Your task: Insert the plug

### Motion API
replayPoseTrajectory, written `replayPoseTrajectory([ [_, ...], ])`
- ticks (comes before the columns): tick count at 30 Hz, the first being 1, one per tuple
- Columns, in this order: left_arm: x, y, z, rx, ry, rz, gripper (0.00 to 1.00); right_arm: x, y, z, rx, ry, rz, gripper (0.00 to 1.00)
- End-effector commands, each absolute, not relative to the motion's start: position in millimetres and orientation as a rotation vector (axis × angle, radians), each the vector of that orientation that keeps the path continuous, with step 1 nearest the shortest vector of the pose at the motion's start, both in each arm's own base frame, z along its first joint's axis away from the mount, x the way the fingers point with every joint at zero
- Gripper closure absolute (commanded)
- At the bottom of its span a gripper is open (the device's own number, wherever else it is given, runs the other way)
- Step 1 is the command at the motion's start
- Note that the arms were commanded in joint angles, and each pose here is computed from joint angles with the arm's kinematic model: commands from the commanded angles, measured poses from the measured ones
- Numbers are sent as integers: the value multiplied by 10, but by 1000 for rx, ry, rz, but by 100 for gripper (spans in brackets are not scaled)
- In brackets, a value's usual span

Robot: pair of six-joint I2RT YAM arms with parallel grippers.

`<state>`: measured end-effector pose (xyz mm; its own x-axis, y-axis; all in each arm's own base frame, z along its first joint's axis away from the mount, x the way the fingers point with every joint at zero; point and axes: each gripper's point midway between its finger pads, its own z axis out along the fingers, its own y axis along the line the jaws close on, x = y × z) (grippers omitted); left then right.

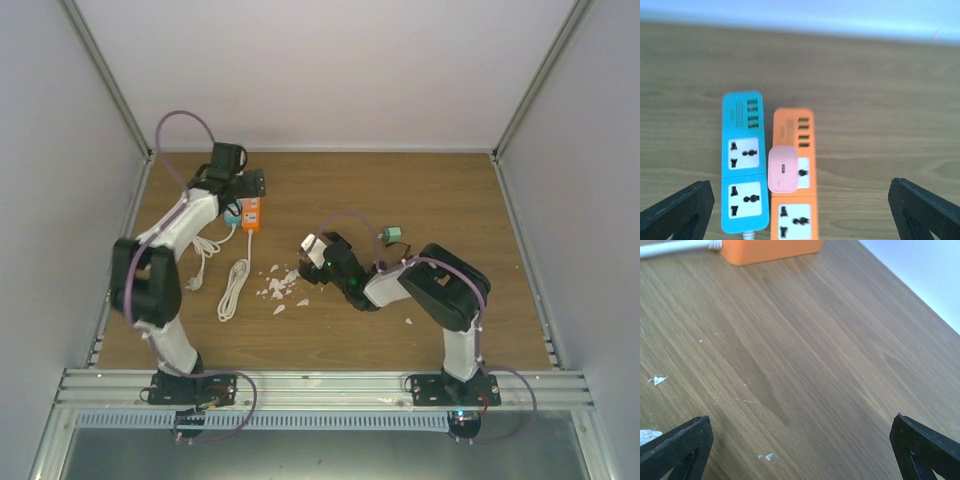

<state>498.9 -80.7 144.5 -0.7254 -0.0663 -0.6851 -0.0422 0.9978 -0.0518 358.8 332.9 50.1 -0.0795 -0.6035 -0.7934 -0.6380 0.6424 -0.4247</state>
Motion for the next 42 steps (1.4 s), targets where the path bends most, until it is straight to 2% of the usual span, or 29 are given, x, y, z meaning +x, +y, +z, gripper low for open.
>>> replayPoseTrajectory([
  [1, 4766, -951, 2680, -169, 2045, -281, 1, 3731, 3201, 985, -727, 1703, 101, 0],
  [3, 4504, -1067, 2871, -158, 1981, -403, 1, 3964, 2966, 1005, -485, 1828, 109, 0],
  [6, 3969, -1404, 2846, -63, 1905, -563, 1, 4165, 2891, 619, -385, 2167, 438, 0],
  [9, 3546, -1690, 2879, 50, 1804, -630, 1, 4267, 2596, 549, -179, 2259, 675, 0],
  [11, 3351, -1828, 2895, 116, 1753, -697, 1, 4142, 2401, 864, -112, 2128, 701, 0],
  [13, 3252, -1908, 2947, 171, 1703, -732, 1, 4088, 2197, 1223, -47, 2039, 594, 0],
  [18, 3214, -2091, 3174, 345, 1607, -732, 1, 4031, 1795, 1685, 137, 1997, 449, 0],
  [26, 3536, -2513, 3464, 509, 1601, -740, 1, 4113, 1488, 1749, 252, 2076, 240, 0],
  [30, 3671, -2628, 3263, 546, 1678, -717, 1, 4119, 1408, 1641, 322, 2128, 204, 0],
  [36, 3475, -2712, 3009, 576, 1604, -848, 1, 3966, 1265, 1626, 425, 2049, 248, 0],
  [42, 3630, -2948, 2607, 615, 1715, -900, 1, 3959, 1119, 1563, 494, 2054, 153, 0],
])
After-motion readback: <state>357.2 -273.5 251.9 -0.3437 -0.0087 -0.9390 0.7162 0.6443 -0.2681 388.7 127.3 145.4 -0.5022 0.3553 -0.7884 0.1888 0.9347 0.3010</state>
